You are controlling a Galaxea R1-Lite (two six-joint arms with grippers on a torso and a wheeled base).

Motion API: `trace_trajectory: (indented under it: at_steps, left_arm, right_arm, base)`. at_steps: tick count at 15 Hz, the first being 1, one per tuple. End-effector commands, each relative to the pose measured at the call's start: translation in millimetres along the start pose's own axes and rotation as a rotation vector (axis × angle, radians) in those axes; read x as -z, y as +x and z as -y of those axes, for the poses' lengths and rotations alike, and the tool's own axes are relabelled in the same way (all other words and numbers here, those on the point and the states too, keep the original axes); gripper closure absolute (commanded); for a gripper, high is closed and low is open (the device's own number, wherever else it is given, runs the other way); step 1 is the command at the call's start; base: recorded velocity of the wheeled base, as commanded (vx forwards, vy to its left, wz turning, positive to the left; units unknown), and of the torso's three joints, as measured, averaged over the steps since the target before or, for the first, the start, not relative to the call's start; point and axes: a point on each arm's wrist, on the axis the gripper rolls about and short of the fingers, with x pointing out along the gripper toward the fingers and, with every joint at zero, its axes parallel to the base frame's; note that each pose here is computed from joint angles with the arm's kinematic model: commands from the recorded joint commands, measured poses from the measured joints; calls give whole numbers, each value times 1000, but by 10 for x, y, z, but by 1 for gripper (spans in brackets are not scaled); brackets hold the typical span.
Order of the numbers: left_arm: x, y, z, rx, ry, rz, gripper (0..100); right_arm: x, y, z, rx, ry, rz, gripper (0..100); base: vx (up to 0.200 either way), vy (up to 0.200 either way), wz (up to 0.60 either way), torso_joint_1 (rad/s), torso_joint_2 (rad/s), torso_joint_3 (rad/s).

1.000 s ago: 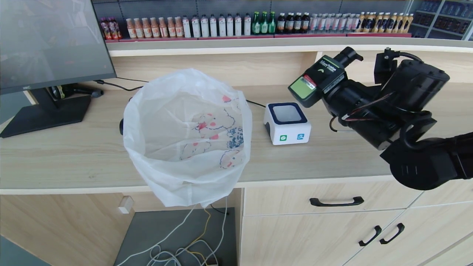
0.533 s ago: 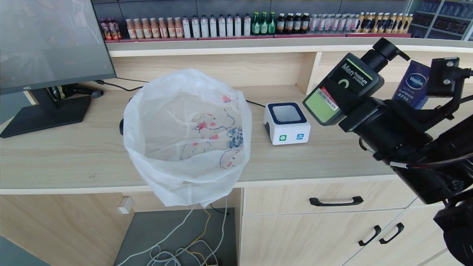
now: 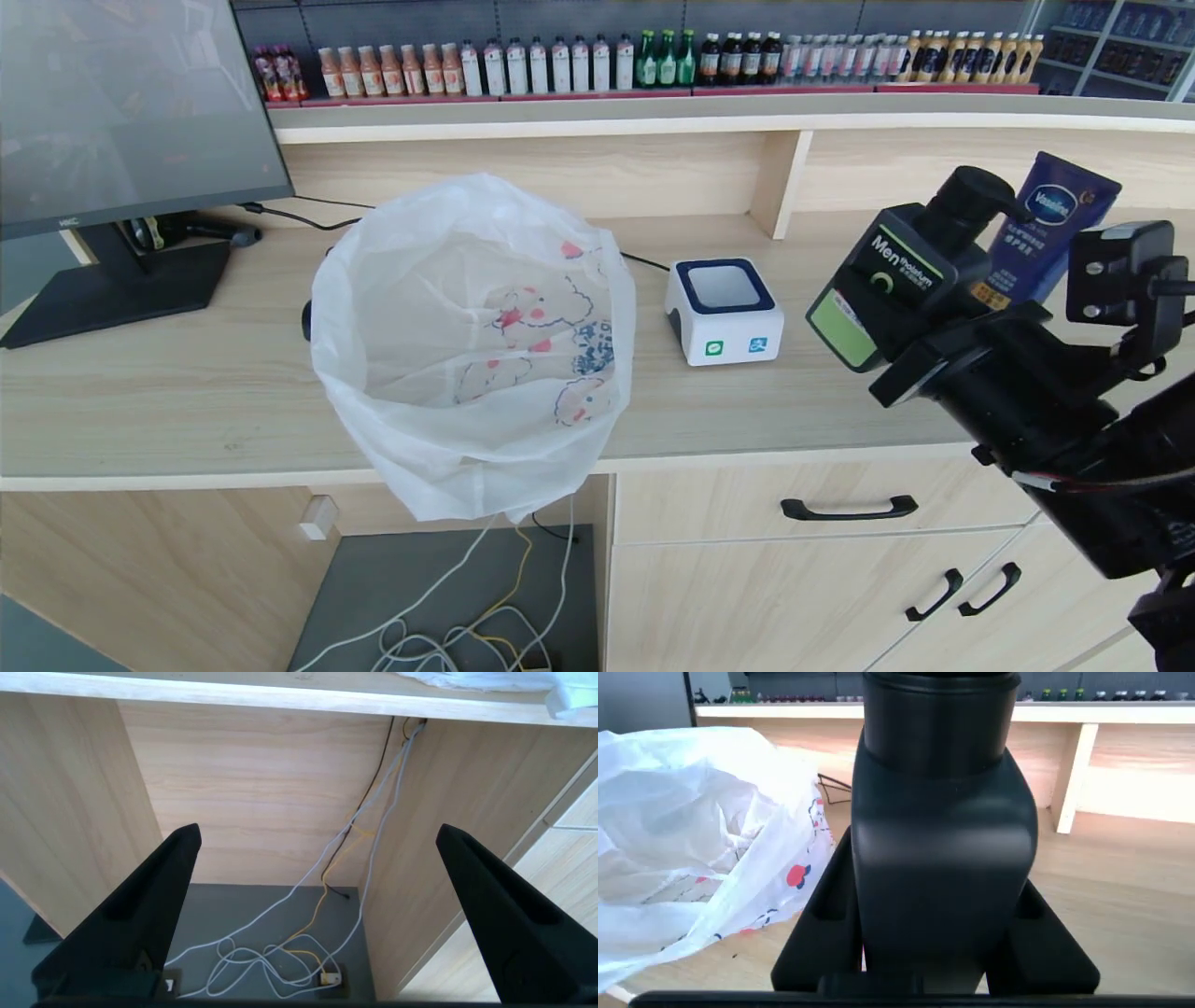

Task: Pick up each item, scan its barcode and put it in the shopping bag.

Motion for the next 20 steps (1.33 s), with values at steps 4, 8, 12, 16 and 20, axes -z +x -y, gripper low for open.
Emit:
trace_trajectory:
  at_steps: [4,8,12,16,20]
  left_arm:
    - [0,0,0,-1,-3,0,0]
    - [0,0,0,-1,-7,0,0]
    - [0,0,0,-1,-7,0,0]
    - [0,0,0,-1,-10,0,0]
    - [0,0,0,1,-2,0,0]
  right_arm:
    - [-76,-52,152,58,-4,21,100]
    - [-184,-128,169,63,1,52,100]
    - [-214,-136,168,63,7,62,100]
    - [-220,-131,168,63,7,66,100]
    - [-196,-89,166,63,5,62,100]
  base:
    - [0,100,0,2,1,2]
    - [0,200,0,5,5,-1]
    - [0,200,0,-6,0,4]
    - [0,200,0,2,2,0]
    - [0,200,0,4,2,4]
